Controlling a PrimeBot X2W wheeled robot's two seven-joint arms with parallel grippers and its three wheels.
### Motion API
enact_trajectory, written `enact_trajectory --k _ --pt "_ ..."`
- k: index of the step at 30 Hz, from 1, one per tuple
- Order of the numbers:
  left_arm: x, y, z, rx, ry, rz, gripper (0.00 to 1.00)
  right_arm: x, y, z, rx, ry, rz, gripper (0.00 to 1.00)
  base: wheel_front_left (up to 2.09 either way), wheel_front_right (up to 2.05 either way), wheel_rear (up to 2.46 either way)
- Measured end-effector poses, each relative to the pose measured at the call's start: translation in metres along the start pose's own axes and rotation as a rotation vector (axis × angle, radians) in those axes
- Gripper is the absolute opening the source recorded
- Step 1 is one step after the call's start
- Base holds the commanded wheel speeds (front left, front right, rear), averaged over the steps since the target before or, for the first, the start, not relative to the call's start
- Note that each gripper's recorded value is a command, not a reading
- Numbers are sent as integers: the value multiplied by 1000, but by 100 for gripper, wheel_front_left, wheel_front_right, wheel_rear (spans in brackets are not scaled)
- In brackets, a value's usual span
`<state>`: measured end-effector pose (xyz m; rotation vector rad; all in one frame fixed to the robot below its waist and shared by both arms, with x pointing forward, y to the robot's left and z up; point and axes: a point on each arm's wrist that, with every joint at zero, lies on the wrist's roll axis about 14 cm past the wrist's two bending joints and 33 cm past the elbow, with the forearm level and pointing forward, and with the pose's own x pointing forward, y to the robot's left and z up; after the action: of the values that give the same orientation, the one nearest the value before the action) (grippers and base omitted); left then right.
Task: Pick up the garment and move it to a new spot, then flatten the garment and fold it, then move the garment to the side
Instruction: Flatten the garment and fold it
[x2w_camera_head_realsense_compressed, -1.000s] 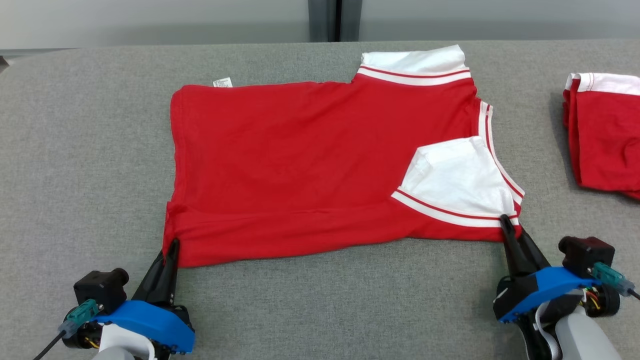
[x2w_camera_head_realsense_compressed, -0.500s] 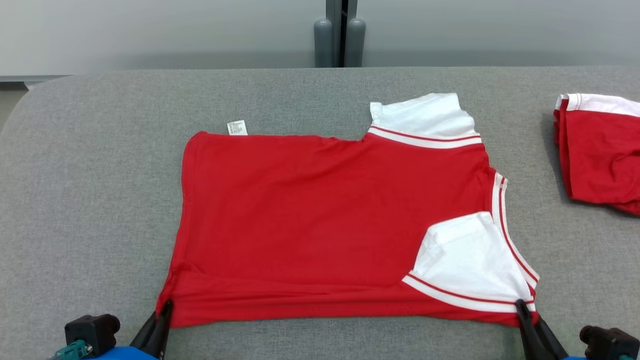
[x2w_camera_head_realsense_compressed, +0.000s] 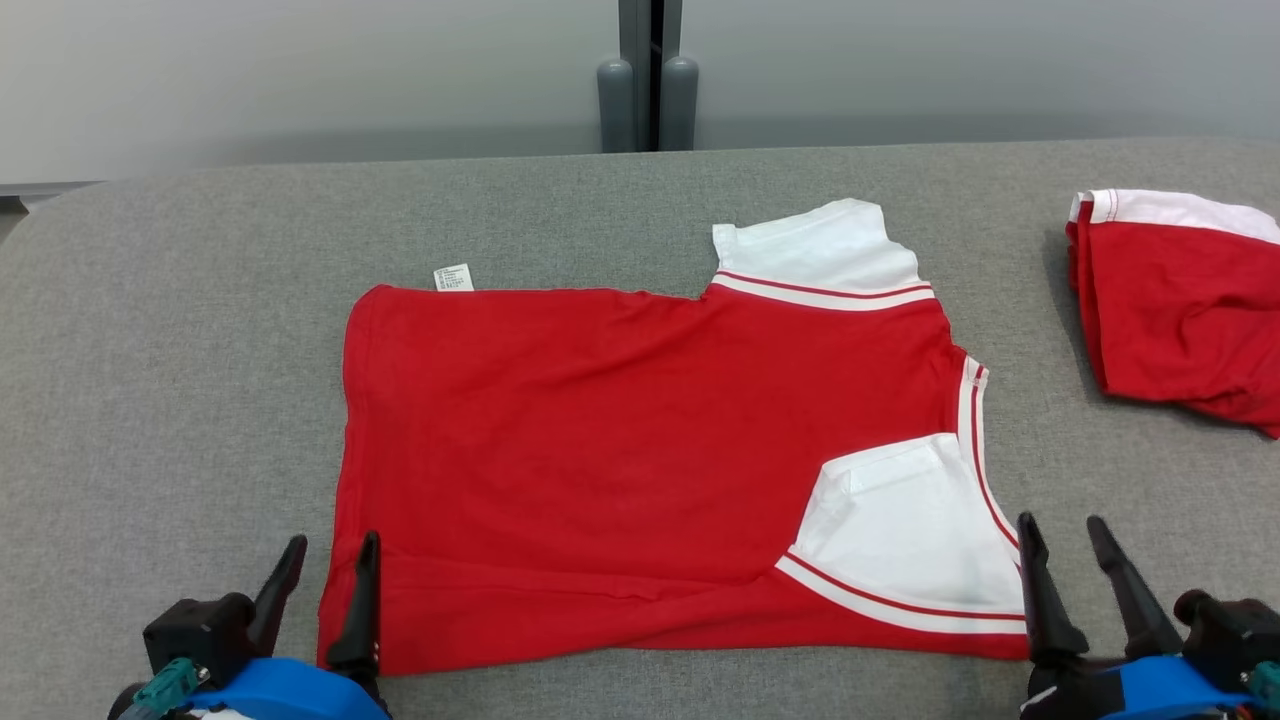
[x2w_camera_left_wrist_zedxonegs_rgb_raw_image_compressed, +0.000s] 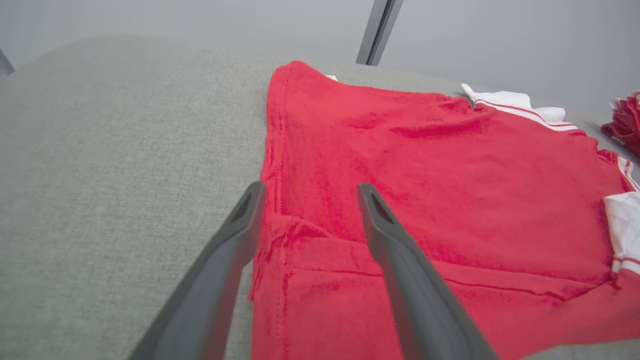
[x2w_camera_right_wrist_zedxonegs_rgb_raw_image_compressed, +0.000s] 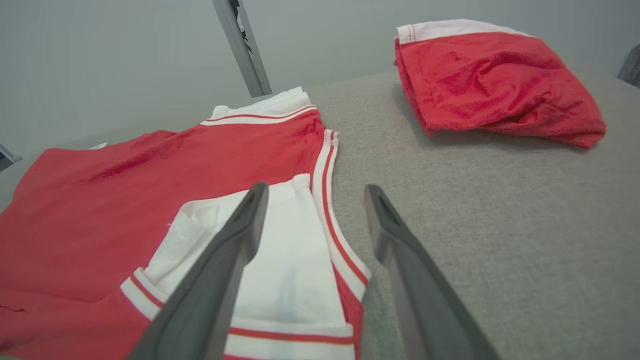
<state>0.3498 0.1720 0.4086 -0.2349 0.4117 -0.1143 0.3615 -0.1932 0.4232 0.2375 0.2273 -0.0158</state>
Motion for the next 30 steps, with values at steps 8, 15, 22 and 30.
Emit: enact_trajectory --k 8,15,22,30 --pt "9 -6 59 120 -245 24 100 8 19 80 -78 -229 55 100 0 0 0" --pt "11 -7 67 144 -268 35 100 9 20 93 -93 -245 58 100 0 0 0" --pt "53 -13 98 172 -302 -23 100 24 16 82 -80 -207 48 100 0 0 0" --pt "138 2 100 183 -119 -95 100 50 18 58 -72 -145 58 100 0 0 0"
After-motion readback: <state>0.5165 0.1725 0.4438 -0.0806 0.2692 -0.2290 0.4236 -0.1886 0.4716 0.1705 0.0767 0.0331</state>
